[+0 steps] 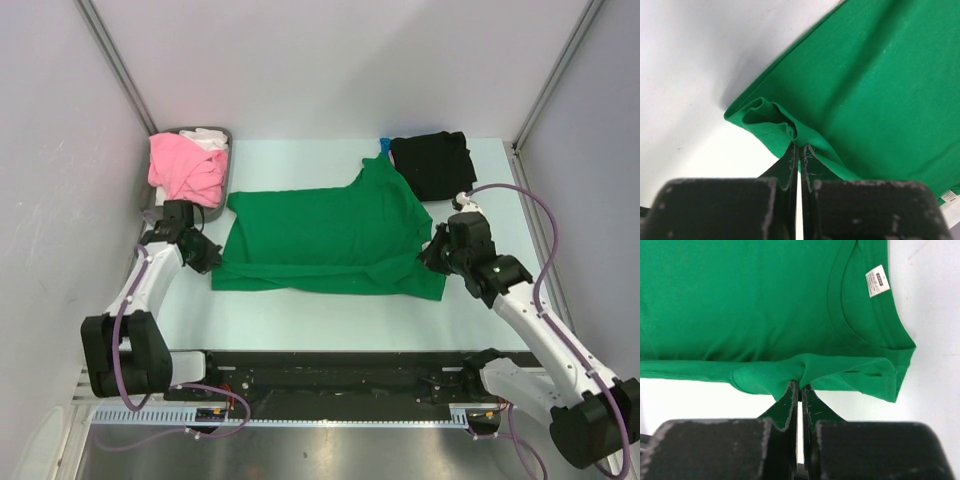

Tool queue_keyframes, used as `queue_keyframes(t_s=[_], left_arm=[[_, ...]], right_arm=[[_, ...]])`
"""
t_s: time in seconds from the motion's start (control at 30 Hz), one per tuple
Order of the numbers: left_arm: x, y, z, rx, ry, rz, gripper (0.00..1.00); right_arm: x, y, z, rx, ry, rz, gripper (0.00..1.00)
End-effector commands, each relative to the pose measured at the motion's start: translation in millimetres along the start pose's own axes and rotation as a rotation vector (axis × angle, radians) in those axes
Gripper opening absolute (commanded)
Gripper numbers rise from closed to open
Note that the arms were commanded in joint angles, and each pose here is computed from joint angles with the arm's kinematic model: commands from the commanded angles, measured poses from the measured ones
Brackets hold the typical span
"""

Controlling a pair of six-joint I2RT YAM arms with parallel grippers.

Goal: Fold and stack the t-shirts
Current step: Fold the tshirt

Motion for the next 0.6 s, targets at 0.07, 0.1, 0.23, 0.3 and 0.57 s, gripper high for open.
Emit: queue_keyframes(t_s=[0.07, 0.1, 0.23, 0.3, 0.57], left_arm=[[-5.2, -32.2, -4.4, -0.062, -0.017, 0.054, 0.0], [-9.2, -33.4, -1.9, -0.069, -0.006, 0.045, 0.0], [-17.2, -33.6, 1.4, -0.071, 0.003, 0.039, 0.0], [-21.0, -31.6, 3.2, -0.071, 0.012, 0.034, 0.0], [-26.4, -19.4, 11.0, -0.074, 0.03, 0.013, 0.0]], right_arm=[[-20.3, 7.1, -27.3, 0.013, -0.044, -0.094, 0.0], [-22.6, 5.9, -30.6, 0.016, -0.046, -0.09, 0.0], [-30.4, 7.6, -51.9, 0.023, -0.073, -0.098, 0.0], [-37.1, 10.5, -63.2, 0.027, -0.067, -0.109, 0.0], [-46.7, 25.5, -88.0, 0.028, -0.065, -0.174, 0.0]])
Point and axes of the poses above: each gripper's point midway between its finger pads, its own x axis back along the fingers, its own y axis along the line the jaws close on, z = x × y, the point moved 7 cm from there along x, back along the fingers, and after that the axes turned 10 degrees about x, right-handed, at the moved point
